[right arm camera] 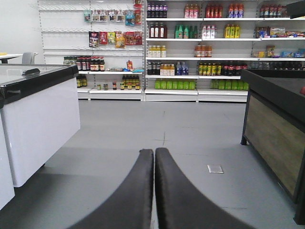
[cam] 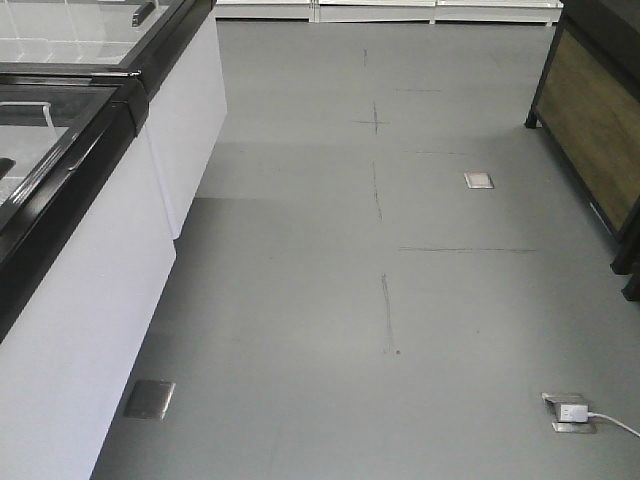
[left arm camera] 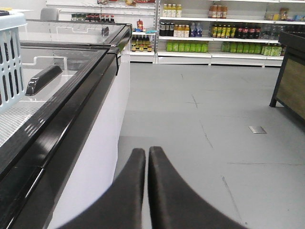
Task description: Left arm holds basket, right arm returns cookies
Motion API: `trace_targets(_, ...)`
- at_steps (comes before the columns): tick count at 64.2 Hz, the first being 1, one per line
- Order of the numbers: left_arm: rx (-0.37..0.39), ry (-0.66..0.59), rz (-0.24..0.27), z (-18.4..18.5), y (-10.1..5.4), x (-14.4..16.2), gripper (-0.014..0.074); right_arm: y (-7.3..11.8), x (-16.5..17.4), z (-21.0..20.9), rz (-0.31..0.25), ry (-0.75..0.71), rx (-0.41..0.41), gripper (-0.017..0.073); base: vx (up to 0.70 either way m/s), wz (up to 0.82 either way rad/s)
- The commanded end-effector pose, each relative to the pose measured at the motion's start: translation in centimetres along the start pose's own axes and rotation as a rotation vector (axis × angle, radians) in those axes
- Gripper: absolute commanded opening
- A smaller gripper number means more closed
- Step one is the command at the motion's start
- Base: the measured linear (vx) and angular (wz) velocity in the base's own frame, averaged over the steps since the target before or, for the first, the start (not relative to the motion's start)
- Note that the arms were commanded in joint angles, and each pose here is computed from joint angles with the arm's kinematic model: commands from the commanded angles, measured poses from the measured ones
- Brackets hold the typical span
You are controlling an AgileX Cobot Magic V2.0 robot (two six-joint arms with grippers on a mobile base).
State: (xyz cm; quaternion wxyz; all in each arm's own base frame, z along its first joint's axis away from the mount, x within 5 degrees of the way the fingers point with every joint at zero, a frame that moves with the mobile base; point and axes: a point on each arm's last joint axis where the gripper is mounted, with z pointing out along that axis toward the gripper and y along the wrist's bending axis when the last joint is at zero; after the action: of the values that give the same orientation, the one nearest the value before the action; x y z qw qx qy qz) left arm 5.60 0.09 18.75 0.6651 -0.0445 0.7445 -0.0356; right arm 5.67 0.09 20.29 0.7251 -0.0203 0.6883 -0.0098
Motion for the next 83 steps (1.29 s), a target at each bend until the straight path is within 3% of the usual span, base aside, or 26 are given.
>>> trace_targets(1,0.028,-0.109,-0.01,-0.3,-0.3,-1.5,-0.0006,0.0,-0.6,-0.1,-0.006,-0.08,0.005,-0.0008,0.0,0.0)
trace_targets(64,0.03,-0.119,-0.01,-0.3,-0.3,-1.7,-0.0006,0.0,-0.6,-0.1,-0.005,-0.083,0.005,-0.0008,0.0,0.0)
trace_targets(72,0.03,-0.151,0.032,-0.4,-0.3,-2.1,-0.0006,0.0,-0.6,-0.1,-0.005,-0.083,0.005,-0.0008,0.0,0.0)
trace_targets(83,0.061,-0.264,-0.019,-0.7,-0.6,-3.2,-0.0006,0.0,-0.6,-0.1,-0.005,-0.083,0.005,-0.0008,0.0,0.0)
